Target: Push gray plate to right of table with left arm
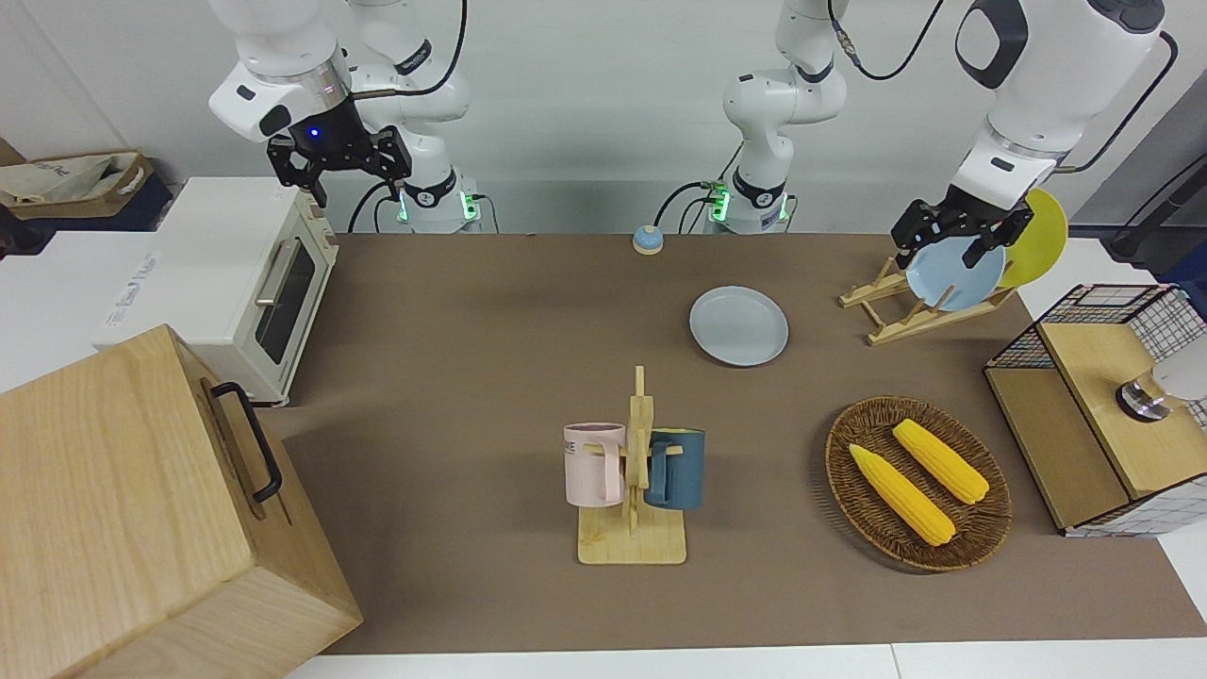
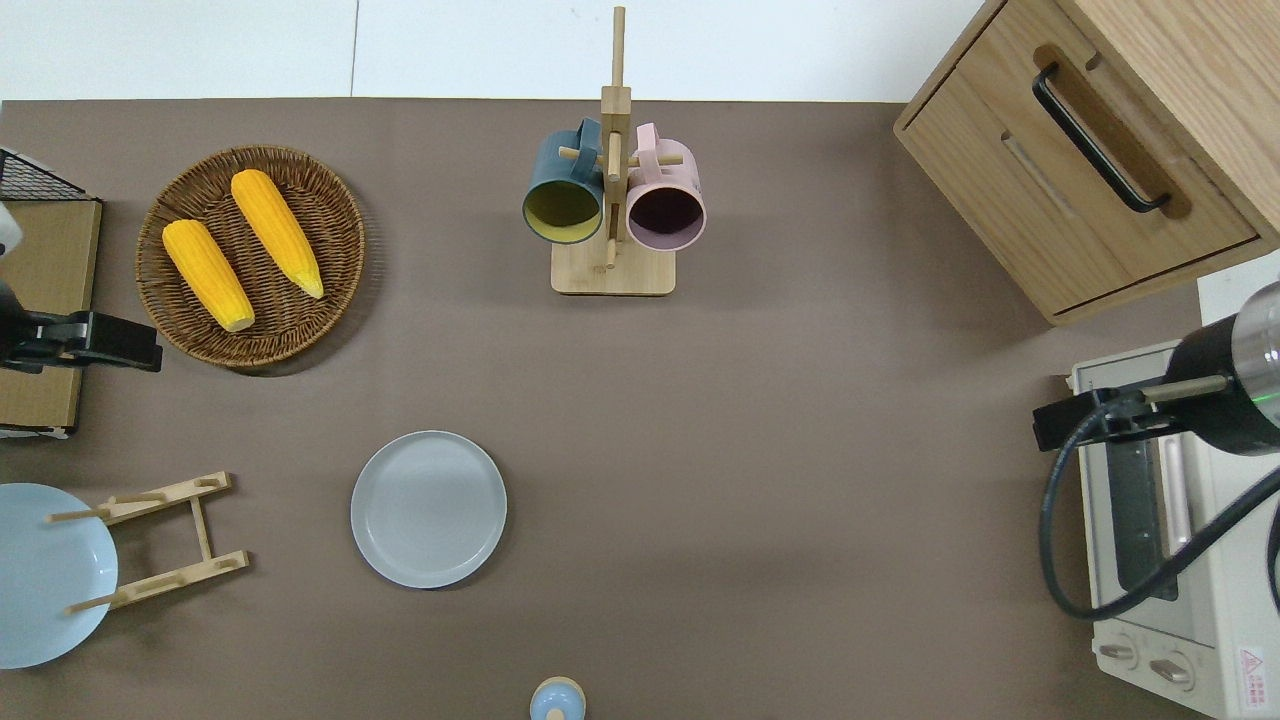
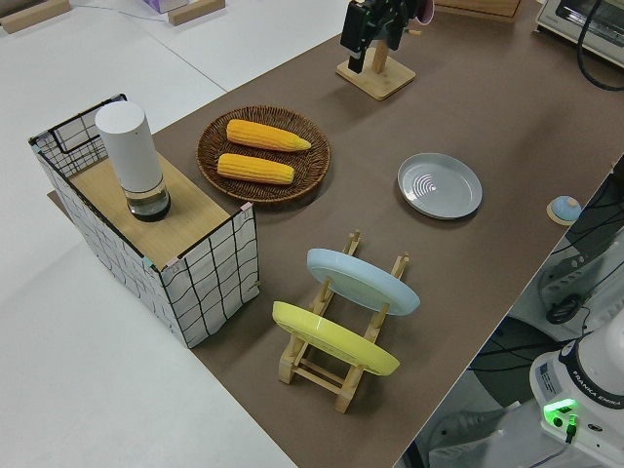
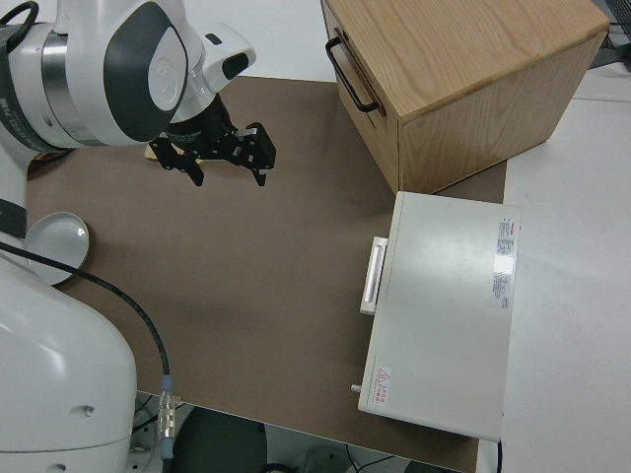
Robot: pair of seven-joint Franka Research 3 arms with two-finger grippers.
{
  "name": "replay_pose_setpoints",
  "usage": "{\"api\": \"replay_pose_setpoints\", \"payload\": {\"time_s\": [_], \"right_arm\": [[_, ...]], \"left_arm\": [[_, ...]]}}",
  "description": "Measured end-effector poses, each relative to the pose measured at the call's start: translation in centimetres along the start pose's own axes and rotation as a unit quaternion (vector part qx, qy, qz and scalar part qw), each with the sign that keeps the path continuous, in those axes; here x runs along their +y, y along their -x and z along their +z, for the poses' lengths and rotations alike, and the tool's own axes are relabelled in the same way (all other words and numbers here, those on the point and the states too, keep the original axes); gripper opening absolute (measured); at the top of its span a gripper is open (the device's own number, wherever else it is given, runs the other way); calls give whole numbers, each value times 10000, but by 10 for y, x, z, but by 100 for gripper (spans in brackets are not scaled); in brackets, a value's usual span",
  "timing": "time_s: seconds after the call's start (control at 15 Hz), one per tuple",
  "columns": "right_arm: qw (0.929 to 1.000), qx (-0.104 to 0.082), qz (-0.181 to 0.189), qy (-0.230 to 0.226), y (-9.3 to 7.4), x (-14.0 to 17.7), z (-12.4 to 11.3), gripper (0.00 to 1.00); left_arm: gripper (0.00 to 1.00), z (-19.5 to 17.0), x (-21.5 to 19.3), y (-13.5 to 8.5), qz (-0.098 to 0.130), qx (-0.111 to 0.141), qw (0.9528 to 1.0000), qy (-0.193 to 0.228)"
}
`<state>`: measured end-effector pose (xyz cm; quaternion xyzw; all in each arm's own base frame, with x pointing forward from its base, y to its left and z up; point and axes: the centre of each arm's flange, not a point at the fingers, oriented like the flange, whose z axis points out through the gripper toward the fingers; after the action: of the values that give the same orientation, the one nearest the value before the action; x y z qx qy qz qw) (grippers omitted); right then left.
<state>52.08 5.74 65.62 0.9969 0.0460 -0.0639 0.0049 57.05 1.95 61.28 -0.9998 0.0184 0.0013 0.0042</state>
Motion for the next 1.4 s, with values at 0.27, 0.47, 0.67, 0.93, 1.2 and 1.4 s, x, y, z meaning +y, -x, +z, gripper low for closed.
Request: {"api": "replay_pose_setpoints", "payload": {"time_s": [0.27, 0.47, 0.67, 0.93, 1.2, 1.4], "right_arm": [[10000, 0, 0, 0, 0, 0, 0, 99], [10000, 0, 0, 0, 0, 0, 0, 99], [10000, 0, 0, 0, 0, 0, 0, 99], [10000, 0, 0, 0, 0, 0, 0, 99], [10000, 0, 0, 0, 0, 0, 0, 99], [10000, 0, 0, 0, 0, 0, 0, 99]], "left_arm": [[100, 2, 0, -1, 4, 2, 10000, 1], [100, 4, 0, -1, 5, -14, 10000, 2], [100, 4, 0, -1, 4, -22, 10000, 2], [100, 4, 0, -1, 5, -25, 10000, 3], [100, 4, 1, -1, 1, -24, 10000, 46], [100, 4, 8, -1, -265, -22, 9990, 347]]}}
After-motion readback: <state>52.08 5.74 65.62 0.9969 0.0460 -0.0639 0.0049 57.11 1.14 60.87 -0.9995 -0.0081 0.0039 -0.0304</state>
